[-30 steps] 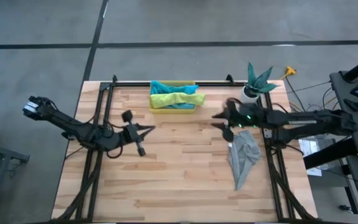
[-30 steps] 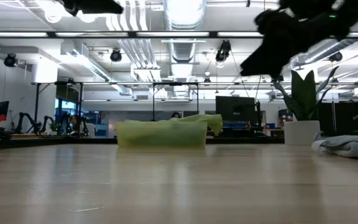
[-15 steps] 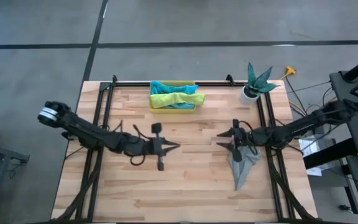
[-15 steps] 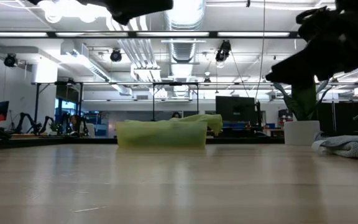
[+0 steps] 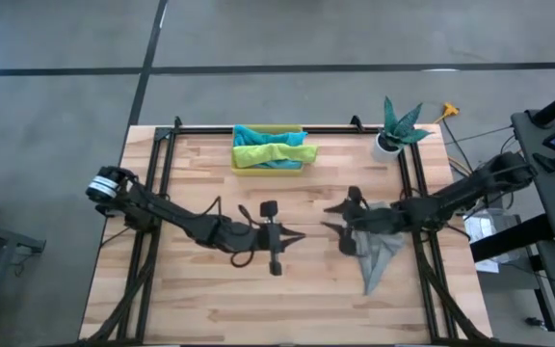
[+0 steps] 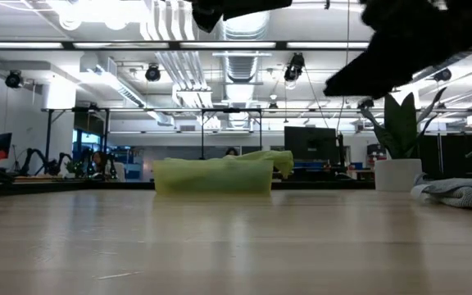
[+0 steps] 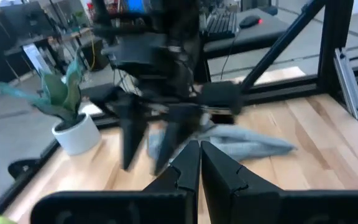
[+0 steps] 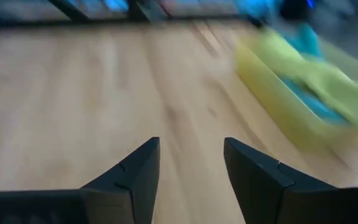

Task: Roll microfiber towels into tight, uniform cylinder then place into a basket
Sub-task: Roll the gray towel

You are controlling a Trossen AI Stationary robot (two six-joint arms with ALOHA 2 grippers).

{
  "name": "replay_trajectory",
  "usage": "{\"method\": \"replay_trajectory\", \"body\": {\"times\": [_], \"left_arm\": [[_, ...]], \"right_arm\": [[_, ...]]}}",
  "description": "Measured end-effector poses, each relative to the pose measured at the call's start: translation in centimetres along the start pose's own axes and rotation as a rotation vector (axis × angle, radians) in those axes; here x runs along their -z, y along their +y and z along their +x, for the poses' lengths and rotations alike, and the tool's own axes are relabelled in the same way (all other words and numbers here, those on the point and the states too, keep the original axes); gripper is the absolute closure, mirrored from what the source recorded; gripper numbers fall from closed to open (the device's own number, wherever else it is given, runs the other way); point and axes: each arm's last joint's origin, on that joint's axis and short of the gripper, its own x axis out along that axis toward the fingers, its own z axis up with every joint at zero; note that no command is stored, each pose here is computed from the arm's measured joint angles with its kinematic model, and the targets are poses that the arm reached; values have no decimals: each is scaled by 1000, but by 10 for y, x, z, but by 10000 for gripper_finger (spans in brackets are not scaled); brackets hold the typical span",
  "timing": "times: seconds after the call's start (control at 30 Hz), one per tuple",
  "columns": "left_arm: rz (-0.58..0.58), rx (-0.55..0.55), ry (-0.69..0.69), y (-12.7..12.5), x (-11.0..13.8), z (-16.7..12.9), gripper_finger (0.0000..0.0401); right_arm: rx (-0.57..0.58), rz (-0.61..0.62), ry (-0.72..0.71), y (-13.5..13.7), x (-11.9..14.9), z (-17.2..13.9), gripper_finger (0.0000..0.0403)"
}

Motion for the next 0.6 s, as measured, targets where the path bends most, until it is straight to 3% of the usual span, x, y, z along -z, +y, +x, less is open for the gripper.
{"method": "replay_trajectory", "body": {"times": [0.13,0.23,0.43,0.6], "left_arm": [[-47,4,42,0,1,0,401],[-76,10,49,0,2,-1,401],[-74,36,50,-1,2,-2,401],[-82,48,33,0,-3,-2,401]], "right_arm": [[143,-7,280,-11,-30,-5,238],[189,-5,398,-16,-42,-11,244],[187,-44,444,-10,-27,-8,248],[225,4,512,-14,-8,-10,248]]}}
